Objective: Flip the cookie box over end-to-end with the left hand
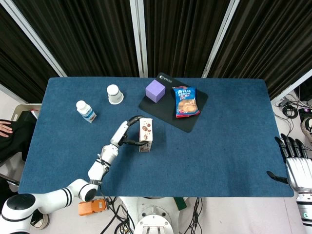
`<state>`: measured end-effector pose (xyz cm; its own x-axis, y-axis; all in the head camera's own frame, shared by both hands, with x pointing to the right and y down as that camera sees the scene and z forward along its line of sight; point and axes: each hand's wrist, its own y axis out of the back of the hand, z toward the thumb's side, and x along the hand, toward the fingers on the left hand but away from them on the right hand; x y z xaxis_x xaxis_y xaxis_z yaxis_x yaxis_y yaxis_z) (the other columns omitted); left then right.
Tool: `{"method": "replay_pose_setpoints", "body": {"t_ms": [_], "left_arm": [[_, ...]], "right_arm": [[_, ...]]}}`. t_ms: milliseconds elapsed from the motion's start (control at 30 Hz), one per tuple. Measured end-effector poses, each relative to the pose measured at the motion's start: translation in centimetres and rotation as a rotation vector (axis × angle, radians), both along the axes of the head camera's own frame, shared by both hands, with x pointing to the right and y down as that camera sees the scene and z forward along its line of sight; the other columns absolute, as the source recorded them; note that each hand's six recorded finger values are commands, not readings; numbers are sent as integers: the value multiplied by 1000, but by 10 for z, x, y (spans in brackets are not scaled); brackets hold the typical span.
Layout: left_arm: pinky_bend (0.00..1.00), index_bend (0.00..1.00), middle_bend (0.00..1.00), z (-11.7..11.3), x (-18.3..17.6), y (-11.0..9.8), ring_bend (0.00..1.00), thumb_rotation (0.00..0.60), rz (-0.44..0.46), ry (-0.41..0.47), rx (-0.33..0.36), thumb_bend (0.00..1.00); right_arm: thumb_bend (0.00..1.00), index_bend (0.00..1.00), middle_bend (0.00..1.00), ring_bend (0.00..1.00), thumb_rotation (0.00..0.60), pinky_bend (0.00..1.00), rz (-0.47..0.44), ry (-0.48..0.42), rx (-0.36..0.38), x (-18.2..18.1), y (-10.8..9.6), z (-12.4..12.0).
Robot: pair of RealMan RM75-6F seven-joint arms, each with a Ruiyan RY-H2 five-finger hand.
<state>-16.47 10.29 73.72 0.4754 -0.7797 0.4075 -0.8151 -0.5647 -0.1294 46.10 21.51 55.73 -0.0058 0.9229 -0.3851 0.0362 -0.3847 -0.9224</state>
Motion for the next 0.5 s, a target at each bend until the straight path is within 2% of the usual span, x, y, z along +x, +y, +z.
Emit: {"method": "replay_pose_setpoints", "body": {"t_ms": [133, 200, 300, 500], "left_arm": [[15, 29, 81, -1, -4, 2, 3, 600, 27, -17, 3, 216], [7, 2, 40, -3, -6, 3, 0, 600, 35, -22, 5, 213], [1, 0, 3, -6, -8, 3, 0, 600, 47, -31, 15, 204], [0, 0, 0, -11, -13, 3, 0, 600, 82, -53, 22, 187]], "right_arm": [[0, 0, 0, 0, 600, 0, 3, -3, -1, 1, 1, 0], [0, 0, 0, 0, 600, 0, 3, -5, 1, 1, 2, -1], [0, 0, 0, 0, 600, 0, 1, -8, 5, 1, 2, -1], [0, 0, 0, 0, 600, 0, -2, -17, 7, 0, 2, -2]]}}
